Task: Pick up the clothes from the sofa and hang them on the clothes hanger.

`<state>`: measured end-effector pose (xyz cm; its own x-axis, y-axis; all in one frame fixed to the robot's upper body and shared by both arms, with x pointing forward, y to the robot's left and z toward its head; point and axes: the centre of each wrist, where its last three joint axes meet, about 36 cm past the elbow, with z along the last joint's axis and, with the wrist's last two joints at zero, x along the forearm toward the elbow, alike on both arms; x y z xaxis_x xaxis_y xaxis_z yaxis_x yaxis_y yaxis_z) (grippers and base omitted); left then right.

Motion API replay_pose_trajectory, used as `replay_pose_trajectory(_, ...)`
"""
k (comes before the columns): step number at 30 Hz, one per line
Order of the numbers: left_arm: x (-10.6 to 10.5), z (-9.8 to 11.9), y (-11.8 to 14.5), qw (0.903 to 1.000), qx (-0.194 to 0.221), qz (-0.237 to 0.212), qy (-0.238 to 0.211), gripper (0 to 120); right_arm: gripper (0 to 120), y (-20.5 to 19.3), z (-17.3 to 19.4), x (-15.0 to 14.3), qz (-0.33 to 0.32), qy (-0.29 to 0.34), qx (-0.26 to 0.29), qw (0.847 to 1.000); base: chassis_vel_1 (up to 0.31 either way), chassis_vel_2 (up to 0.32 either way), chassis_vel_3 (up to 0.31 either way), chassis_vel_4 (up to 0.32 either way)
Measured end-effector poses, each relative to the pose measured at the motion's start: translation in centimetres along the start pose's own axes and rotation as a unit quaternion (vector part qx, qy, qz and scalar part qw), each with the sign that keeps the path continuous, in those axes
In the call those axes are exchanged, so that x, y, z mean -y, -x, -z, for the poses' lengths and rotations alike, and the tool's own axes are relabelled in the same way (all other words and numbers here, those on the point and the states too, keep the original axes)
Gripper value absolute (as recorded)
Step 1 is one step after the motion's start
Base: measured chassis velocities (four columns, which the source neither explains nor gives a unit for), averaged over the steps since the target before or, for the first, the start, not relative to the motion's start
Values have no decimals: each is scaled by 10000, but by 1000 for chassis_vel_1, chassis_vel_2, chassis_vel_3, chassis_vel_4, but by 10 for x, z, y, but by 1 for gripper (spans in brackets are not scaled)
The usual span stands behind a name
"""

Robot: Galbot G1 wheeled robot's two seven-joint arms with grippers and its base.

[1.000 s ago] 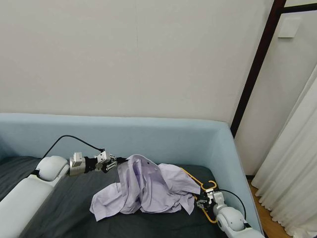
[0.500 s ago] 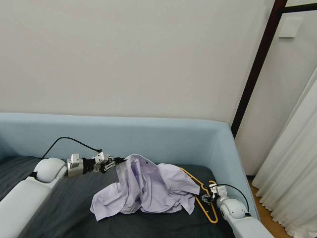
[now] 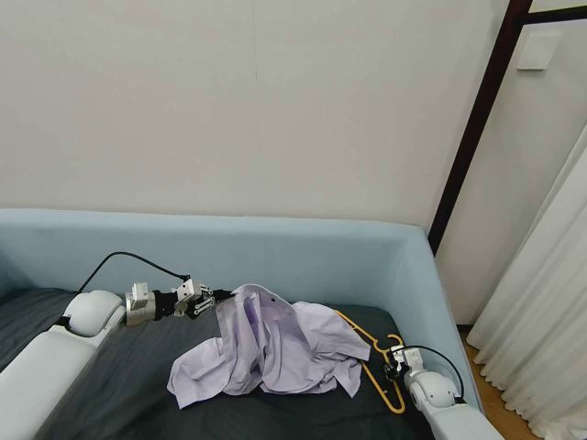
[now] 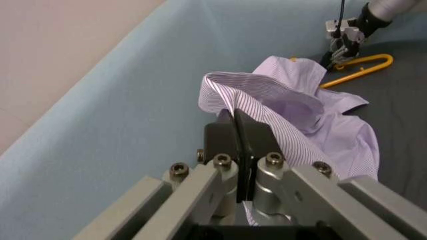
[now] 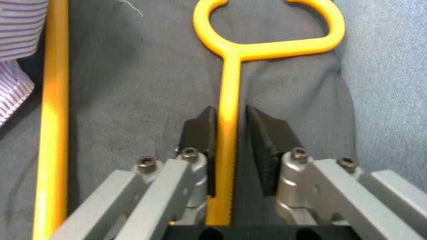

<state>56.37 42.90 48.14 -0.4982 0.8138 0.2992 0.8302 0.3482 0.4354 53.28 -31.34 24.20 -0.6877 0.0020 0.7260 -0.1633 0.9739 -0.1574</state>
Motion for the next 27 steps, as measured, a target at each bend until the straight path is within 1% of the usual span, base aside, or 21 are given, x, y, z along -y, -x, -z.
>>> replay_pose_trajectory(1, 0, 0, 1, 10000, 8, -3, -5, 0, 10, -1, 0, -1, -1, -4, 2, 10000, 0, 0, 0, 0)
replay_pose_trajectory(3, 1, 0, 2, 10000, 16, -6, -11, 0, 5, -2, 0, -1, -11, -10, 23, 10000, 0, 0, 0, 0)
replay_pose_trajectory(6, 2, -1, 2, 10000, 16, -11, -17, 0, 5, -4, 3, -2, -67, 11, 107, 9999, 0, 0, 0, 0)
replay_pose_trajectory(9, 2, -1, 2, 10000, 16, -14, -20, 0, 5, -12, 16, -3, -242, 60, 474, 9986, 0, 0, 0, 0)
replay_pose_trajectory(10, 2, -1, 2, 10000, 16, -14, -20, 0, 5, -12, 16, -3, -242, 60, 474, 9986, 0, 0, 0, 0)
replay_pose_trajectory(13, 2, -2, 2, 10000, 22, -21, -26, 0, 5, -25, 34, -2, -467, 63, 880, 9950, 0, 0, 0, 0)
replay_pose_trajectory(14, 2, -2, 2, 10000, 22, -21, -26, 0, 5, -25, 34, -2, -467, 63, 880, 9950, 0, 0, 0, 0)
replay_pose_trajectory(16, 3, -2, 4, 10000, 31, -60, -34, 0, 5, -46, 61, -2, -875, 36, 1623, 9829, 0, 0, 0, 0)
replay_pose_trajectory(17, 3, -2, 4, 10000, 31, -60, -34, 0, 5, -46, 61, -2, -875, 36, 1623, 9829, 0, 0, 0, 0)
replay_pose_trajectory(18, 4, -2, 5, 10000, 35, -75, -39, 0, 5, -54, 68, -3, -1039, -17, 1881, 9766, 0, 0, 0, 0)
replay_pose_trajectory(21, 3, -2, 8, 9999, 54, -115, -33, 0, 5, -79, 88, 0, -1651, -184, 2599, 9512, 0, 0, 0, 0)
replay_pose_trajectory(22, 3, -1, 8, 9999, 58, -116, -29, 0, 5, -85, 90, 0, -1696, -195, 2736, 9466, 0, 0, 0, 0)
replay_pose_trajectory(23, 3, -1, 8, 9999, 58, -116, -29, 0, 5, -85, 90, 0, -1696, -195, 2736, 9466, 0, 0, 0, 0)
replay_pose_trajectory(24, 2, -1, 8, 9999, 66, -114, -25, 0, 5, -95, 89, 0, -1708, -275, 2945, 9399, 0, 0, 0, 0)
replay_pose_trajectory(26, 0, 1, 6, 9999, 80, -102, -23, 0, 5, -111, 75, -5, -1598, -634, 3332, 9271, 0, 0, 0, 0)
replay_pose_trajectory(27, 0, 1, 6, 9999, 80, -102, -23, 0, 5, -111, 75, -5, -1598, -634, 3332, 9271, 0, 0, 0, 0)
